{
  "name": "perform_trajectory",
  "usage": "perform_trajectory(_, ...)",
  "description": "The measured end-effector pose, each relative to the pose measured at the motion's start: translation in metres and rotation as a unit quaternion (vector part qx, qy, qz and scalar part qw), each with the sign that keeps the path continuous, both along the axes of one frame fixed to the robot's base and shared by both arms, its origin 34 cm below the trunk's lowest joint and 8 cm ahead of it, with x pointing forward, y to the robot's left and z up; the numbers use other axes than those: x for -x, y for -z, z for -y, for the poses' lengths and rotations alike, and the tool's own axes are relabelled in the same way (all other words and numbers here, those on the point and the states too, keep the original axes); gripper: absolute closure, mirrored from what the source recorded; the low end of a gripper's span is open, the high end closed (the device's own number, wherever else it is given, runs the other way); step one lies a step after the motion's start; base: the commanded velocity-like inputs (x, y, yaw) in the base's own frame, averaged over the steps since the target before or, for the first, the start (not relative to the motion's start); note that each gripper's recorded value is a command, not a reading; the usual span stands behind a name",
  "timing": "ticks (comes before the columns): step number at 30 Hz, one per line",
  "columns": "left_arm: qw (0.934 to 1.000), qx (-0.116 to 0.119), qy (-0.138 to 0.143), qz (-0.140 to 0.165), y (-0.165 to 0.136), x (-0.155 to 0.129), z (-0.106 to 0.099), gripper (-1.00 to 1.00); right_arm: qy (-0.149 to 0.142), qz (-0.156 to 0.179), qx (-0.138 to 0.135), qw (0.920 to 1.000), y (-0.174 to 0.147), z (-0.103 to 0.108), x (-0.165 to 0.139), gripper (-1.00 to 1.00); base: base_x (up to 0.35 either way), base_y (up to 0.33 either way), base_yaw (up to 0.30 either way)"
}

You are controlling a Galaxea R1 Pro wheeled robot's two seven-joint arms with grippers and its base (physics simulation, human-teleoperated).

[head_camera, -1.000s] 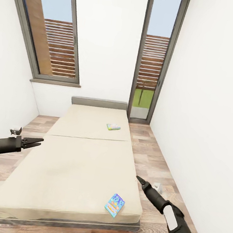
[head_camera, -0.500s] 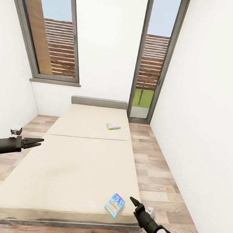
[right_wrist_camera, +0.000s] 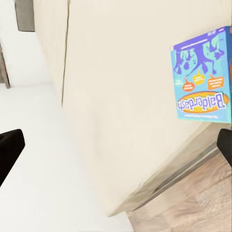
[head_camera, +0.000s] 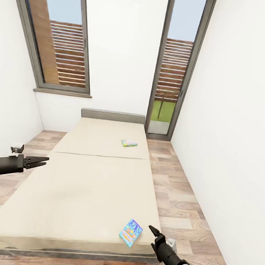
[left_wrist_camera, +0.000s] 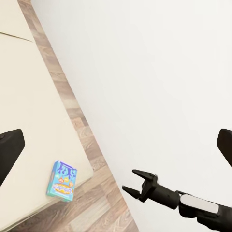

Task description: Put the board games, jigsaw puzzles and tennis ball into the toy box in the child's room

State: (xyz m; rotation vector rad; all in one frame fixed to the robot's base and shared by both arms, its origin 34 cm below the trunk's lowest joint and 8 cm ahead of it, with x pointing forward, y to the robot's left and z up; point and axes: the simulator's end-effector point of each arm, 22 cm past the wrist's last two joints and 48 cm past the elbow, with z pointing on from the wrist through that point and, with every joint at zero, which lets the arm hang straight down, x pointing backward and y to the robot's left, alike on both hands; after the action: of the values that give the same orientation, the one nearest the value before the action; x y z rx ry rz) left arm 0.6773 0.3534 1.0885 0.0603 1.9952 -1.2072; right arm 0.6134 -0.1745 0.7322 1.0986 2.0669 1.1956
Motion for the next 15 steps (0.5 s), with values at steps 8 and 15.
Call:
perform_trajectory(8,1.0000,0.004,0.000,0.003,0.007,-0.002,0.000,-1.00,0.041,-0.001,-0.036,0.9985,0.002,0.007,-0.010,-1.00,0.000,0.000,0.000)
perform_trajectory(15,1.0000,0.004,0.000,0.003,0.015,-0.003,-0.001,-1.00,0.076,-0.014,-0.077,0.9940,0.007,0.010,-0.015,-1.00,0.000,0.000,0.000)
